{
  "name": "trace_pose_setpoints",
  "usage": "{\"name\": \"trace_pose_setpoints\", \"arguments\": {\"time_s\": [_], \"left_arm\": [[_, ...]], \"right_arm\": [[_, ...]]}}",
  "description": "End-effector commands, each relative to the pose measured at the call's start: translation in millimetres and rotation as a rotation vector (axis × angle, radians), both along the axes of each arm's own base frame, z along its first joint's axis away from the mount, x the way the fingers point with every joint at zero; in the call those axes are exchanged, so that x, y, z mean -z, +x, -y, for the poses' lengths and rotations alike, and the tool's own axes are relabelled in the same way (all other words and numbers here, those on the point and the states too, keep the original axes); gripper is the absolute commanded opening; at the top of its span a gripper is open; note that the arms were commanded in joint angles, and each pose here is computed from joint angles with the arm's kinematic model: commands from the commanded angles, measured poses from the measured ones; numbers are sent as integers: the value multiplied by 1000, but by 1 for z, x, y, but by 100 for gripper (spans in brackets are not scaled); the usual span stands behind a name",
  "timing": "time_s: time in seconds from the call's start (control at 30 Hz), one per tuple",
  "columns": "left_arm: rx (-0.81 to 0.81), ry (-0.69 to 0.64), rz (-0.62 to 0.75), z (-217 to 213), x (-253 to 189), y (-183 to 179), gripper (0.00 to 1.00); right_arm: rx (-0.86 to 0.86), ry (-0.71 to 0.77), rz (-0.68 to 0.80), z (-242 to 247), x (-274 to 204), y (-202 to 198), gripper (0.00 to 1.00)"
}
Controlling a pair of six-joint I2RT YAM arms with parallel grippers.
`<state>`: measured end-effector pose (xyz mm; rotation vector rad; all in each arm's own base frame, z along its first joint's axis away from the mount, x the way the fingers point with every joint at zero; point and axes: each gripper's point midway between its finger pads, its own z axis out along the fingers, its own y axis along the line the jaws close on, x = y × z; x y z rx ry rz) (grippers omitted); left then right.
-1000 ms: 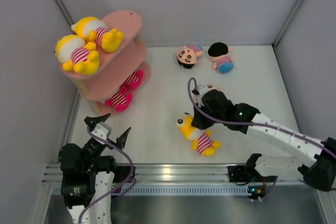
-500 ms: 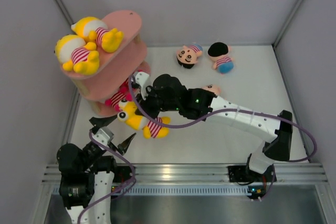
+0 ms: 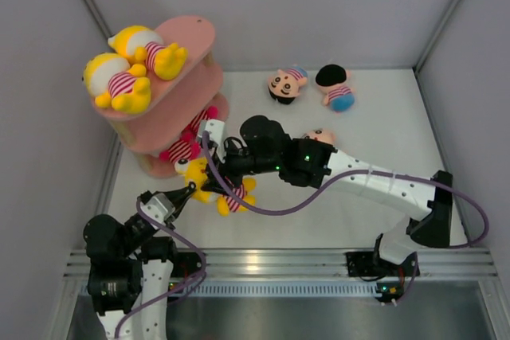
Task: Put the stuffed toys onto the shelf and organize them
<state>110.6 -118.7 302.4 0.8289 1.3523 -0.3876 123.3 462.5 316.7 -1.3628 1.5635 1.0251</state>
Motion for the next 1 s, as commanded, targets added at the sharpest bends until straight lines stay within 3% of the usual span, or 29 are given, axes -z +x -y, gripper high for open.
{"name": "trace_pose_setpoints", "arguments": {"time_s": [0.0,0.03,0.07,0.13,0.17,0.2,0.23,0.27,0.33,0.5,0.63,0.8,0.97], "left_arm": [[-27,-38,42,-3,-22,7,7],[-64,-68,45,-7,-27,11,7],[-133,-90,45,-16,-30,19,7],[-180,-134,59,-22,-40,24,6],[-198,-153,64,-24,-43,25,6],[-195,-172,70,-24,-47,24,6],[-189,-214,50,-22,-50,23,6],[-163,-227,66,-18,-55,21,6],[-126,-283,44,-12,-60,17,6],[-75,-353,78,-5,-83,11,6],[-67,-417,111,-5,-109,3,6],[-62,-482,127,-7,-129,4,6],[-39,-501,127,-4,-139,5,6]], "right_arm": [[-45,157,22,7,-47,-17,62],[44,178,11,17,-54,-6,68],[101,152,-59,24,-32,-1,76],[183,254,-114,49,-46,18,79],[221,226,-233,60,-11,19,80],[255,329,-247,71,-24,41,81],[190,389,-283,85,-34,30,81],[204,375,-378,94,-3,31,81],[180,462,-338,109,-12,37,81],[147,392,-188,113,16,35,81],[114,425,-96,114,9,34,81],[-13,446,4,92,-11,5,81],[8,435,37,73,-20,-1,81]]}}
